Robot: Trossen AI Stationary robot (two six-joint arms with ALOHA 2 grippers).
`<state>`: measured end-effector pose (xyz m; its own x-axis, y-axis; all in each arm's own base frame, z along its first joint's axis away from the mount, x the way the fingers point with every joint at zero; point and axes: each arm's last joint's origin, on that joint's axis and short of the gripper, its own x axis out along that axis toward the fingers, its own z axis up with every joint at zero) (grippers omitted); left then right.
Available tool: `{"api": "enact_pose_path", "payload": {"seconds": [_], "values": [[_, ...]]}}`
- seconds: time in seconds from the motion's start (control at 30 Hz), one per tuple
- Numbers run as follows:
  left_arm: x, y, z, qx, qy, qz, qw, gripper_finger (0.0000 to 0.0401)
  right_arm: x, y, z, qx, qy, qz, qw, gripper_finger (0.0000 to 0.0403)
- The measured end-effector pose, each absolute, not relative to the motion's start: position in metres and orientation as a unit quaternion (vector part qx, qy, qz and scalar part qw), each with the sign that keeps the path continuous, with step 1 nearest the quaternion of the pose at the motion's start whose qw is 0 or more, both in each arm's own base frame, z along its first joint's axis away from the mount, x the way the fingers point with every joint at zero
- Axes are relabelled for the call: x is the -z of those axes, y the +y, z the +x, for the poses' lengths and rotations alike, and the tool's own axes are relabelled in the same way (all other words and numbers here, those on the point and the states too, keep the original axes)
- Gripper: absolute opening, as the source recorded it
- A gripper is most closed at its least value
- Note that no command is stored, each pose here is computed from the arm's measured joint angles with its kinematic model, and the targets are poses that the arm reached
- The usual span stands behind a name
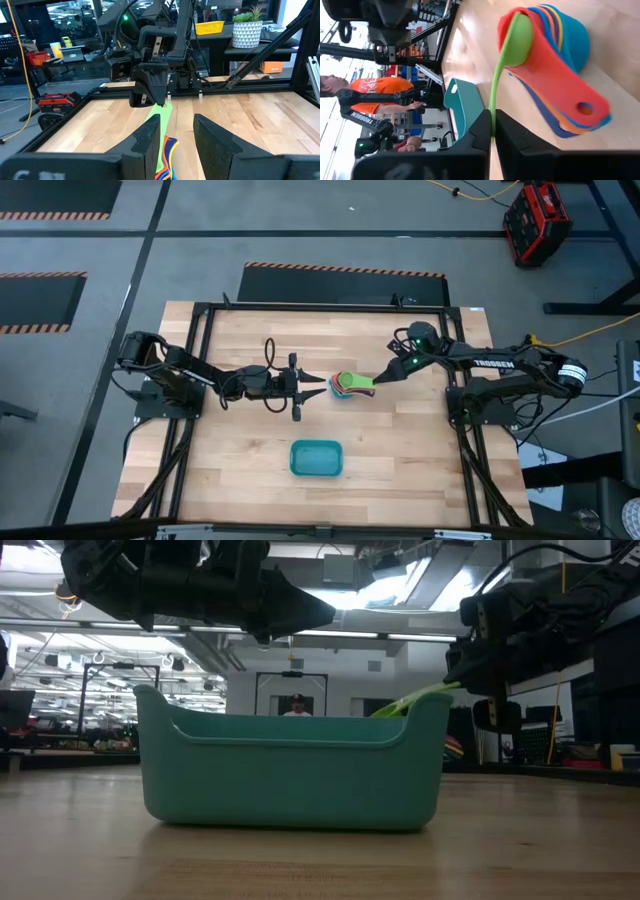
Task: Nest measuring cups in basket
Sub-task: Stack the green measuring cup on top of the red measuring cup
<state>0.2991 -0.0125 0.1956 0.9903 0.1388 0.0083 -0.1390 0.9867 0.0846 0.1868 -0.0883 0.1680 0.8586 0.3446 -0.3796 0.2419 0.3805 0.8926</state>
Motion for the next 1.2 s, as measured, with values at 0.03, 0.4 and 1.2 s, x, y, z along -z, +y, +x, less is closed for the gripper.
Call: {"api": "enact_pose_path", "payload": {"seconds": [0.03,0.4,1.2], "values": [[-0.1956,-0.0125,0.2991,-0.07,-0.001,0.043,0.997,0.0112,-0.1686,-0.0884,0.187,-0.037,0.262,0.554,0.789,0.0018],[-0.1956,-0.0124,0.2991,-0.07,-0.001,0.043,0.997,0.0112,-0.1757,-0.09,0.1906,-0.057,0.235,0.553,0.797,0.0015],[-0.1956,-0.0125,0.2991,-0.07,-0.001,0.043,0.997,0.0112,-0.1749,-0.0818,0.1953,-0.062,0.239,0.5,0.83,0.0015]]}}
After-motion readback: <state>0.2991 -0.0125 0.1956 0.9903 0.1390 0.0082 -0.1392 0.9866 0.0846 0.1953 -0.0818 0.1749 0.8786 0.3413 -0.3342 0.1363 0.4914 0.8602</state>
